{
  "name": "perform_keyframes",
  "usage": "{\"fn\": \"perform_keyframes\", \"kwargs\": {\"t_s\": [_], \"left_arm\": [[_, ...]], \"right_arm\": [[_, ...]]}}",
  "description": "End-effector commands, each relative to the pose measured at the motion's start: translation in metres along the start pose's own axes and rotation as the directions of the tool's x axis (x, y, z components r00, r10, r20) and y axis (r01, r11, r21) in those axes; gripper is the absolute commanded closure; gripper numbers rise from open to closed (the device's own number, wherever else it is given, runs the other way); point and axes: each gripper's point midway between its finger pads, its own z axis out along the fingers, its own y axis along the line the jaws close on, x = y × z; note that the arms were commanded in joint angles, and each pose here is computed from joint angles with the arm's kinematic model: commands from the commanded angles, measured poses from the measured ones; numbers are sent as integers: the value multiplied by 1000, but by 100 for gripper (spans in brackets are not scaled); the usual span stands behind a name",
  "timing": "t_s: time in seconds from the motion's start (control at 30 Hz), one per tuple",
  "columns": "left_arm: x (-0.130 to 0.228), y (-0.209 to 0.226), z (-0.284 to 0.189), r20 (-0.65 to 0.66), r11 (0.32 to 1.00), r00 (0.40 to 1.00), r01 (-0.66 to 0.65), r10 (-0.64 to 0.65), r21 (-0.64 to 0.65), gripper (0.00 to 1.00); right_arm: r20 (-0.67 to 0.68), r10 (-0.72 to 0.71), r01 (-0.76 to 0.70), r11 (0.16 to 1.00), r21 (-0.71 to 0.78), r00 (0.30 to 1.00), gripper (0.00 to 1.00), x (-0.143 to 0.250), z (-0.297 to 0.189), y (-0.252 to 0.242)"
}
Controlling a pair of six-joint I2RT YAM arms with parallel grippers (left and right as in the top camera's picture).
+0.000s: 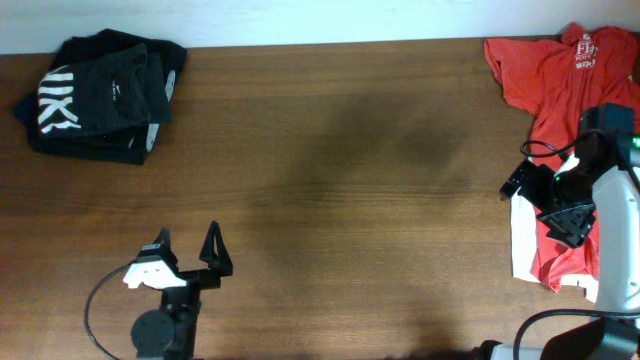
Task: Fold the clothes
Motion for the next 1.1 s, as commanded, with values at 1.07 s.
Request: {"fn": "perform_keyframes", "kwargs": {"t_s": [1.07], "left_arm": [[5, 3, 0, -12, 1000, 1000, 9, -9, -13, 1]], "right_arm": [[980, 81, 817, 542, -197, 182, 1, 99, -56, 75]]}}
